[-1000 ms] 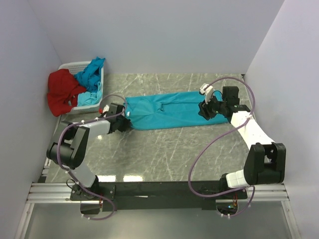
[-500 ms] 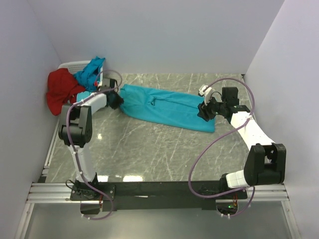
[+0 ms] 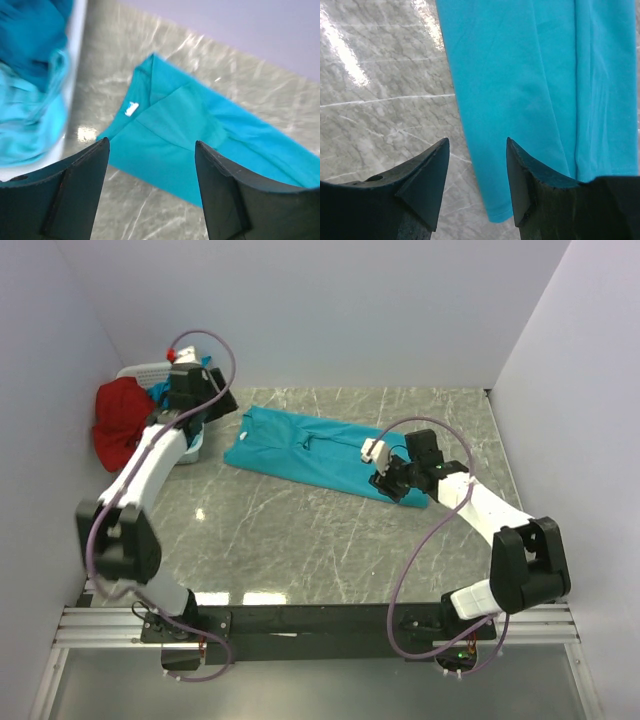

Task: Fold and stack the t-shirts
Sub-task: Fold the tshirt

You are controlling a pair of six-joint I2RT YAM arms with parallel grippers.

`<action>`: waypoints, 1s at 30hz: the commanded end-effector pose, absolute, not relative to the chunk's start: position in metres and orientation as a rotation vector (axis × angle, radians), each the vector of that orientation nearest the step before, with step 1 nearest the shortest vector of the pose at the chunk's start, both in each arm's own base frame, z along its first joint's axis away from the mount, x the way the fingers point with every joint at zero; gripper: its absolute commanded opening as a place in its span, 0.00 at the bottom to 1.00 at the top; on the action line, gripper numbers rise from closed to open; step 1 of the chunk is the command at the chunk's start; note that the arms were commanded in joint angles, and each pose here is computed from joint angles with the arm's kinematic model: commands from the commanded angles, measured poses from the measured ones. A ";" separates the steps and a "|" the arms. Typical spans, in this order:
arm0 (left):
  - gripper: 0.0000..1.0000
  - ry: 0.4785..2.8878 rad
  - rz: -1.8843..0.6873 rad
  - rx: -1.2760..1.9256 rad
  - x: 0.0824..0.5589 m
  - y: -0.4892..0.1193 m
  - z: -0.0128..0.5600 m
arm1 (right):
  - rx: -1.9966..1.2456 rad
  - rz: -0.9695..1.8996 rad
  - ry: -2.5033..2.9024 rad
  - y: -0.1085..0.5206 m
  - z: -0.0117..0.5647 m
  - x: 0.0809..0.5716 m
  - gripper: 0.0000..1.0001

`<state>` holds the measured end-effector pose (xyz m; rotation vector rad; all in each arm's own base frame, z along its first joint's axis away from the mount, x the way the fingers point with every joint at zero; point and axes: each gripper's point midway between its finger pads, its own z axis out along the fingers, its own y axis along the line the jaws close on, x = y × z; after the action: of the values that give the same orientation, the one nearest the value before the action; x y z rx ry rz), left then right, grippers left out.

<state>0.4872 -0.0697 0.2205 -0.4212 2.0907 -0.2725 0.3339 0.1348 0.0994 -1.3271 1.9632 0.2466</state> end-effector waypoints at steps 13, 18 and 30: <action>0.76 1.946 -0.174 -0.230 0.349 -0.039 0.223 | -1.520 -0.085 2.047 0.125 0.045 0.349 0.55; 0.83 1.877 -0.141 -0.257 0.331 -0.028 0.231 | -1.563 -0.157 2.099 0.120 0.029 0.346 0.52; 0.84 1.836 -0.150 -0.244 0.327 -0.029 0.243 | -1.623 -0.252 2.196 0.119 0.022 0.342 0.00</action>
<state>0.3249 -0.0311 0.2254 -0.2558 1.9015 -0.1596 0.3425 0.1172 0.0171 -1.6067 2.1752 -0.2133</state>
